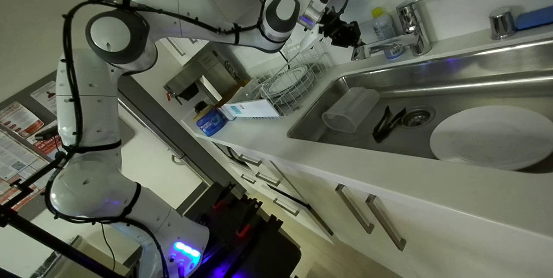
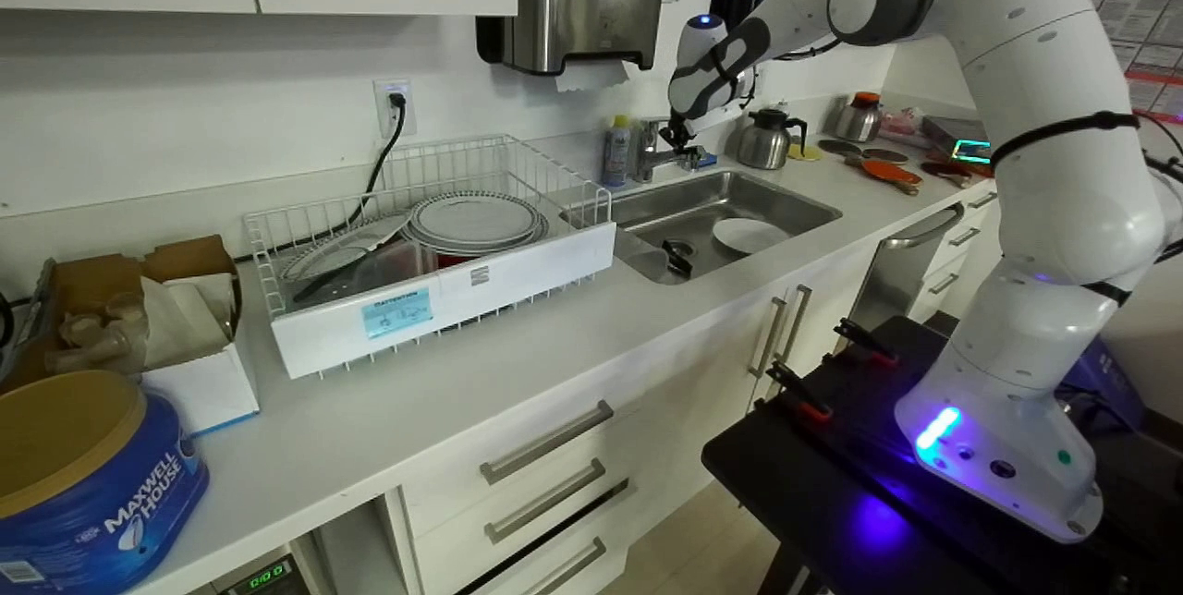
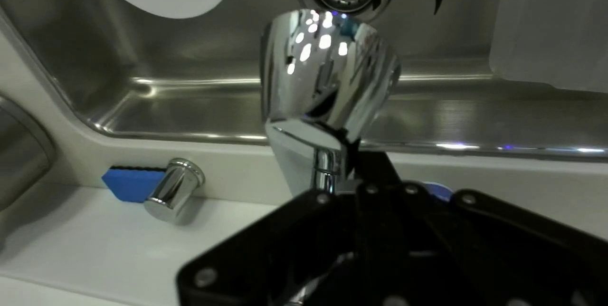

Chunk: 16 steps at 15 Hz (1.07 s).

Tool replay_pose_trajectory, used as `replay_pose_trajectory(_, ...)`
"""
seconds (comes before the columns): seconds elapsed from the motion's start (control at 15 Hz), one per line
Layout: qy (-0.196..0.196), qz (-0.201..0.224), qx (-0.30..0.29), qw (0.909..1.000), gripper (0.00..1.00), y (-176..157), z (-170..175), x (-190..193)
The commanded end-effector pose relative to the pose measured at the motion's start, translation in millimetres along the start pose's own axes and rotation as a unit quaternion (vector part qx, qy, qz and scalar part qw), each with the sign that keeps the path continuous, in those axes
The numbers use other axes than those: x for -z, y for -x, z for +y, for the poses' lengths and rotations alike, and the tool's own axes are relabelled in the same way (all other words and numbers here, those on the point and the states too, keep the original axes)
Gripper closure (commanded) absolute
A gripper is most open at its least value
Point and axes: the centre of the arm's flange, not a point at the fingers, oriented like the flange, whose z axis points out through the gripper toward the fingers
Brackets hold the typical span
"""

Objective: Turn the tap nozzle to the right

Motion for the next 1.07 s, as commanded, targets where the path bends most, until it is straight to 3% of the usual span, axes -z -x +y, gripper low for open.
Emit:
replay_pose_trajectory(0.0,0.039,-0.009,-0.019,0.9990,1.00,6.0,26.3,-2.4)
replay_pose_trajectory(0.6,0.116,-0.023,-0.086,0.9892,1.00,14.3,98.2,-28.7)
replay_pose_trajectory(0.8,0.125,-0.022,-0.094,0.9875,1.00,15.3,96.8,-26.4)
replay_pose_trajectory(1.0,0.101,-0.015,-0.090,0.9907,1.00,19.0,82.4,-0.7)
